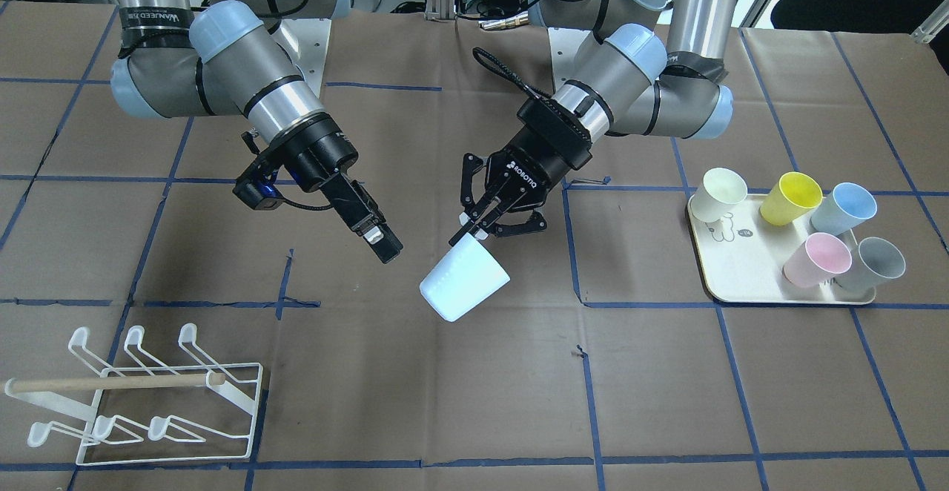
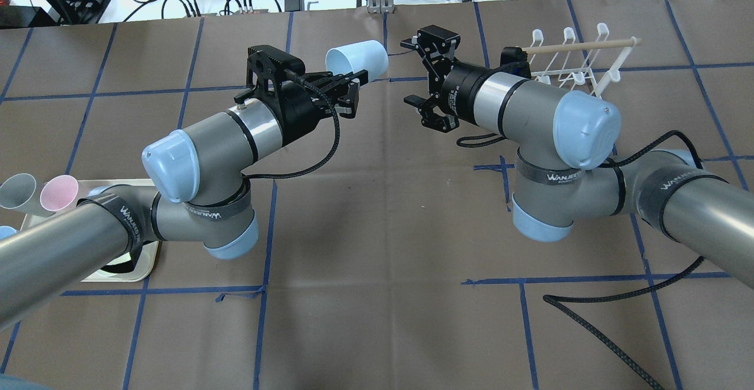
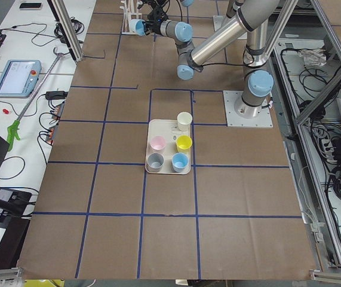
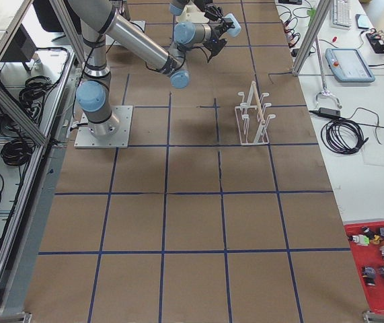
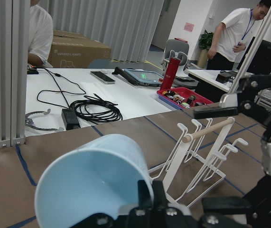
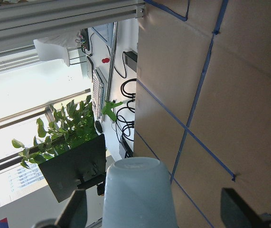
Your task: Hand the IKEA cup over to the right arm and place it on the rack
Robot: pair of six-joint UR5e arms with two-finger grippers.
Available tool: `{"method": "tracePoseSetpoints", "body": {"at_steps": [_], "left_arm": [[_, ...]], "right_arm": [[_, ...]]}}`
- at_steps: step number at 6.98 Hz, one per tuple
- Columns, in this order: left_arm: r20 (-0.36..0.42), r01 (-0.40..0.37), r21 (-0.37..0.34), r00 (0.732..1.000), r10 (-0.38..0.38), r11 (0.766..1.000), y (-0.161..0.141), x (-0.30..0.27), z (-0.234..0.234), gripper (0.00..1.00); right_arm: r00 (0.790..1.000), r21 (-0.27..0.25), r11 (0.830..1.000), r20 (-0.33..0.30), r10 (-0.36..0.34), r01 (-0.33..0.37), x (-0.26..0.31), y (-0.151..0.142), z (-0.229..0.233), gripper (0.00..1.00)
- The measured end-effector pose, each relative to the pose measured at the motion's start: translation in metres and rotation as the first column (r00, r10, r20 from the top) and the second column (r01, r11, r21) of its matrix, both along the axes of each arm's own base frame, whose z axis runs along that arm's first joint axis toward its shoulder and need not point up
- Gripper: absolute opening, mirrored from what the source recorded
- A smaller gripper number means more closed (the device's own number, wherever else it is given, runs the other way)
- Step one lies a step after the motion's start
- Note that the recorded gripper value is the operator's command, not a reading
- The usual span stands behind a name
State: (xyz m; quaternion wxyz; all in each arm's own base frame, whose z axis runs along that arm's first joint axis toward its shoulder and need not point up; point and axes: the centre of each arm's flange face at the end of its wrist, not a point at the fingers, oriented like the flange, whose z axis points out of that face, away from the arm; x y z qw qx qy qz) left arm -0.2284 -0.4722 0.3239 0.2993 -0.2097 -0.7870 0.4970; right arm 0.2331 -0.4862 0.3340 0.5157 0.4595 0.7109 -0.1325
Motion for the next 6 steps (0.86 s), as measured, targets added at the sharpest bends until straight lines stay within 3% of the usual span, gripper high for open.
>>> {"method": "tracePoseSetpoints", "body": {"at_steps": [6], "left_arm": [[0.005,-0.007,0.002,1.0,0.007,1.0,-0.001,-0.001,-0.001,0.06]], "right_arm": [[0.999,0.006,0.999,-0.002,0.04,-0.04,0.027,-0.022,-0.006,0.99]]}}
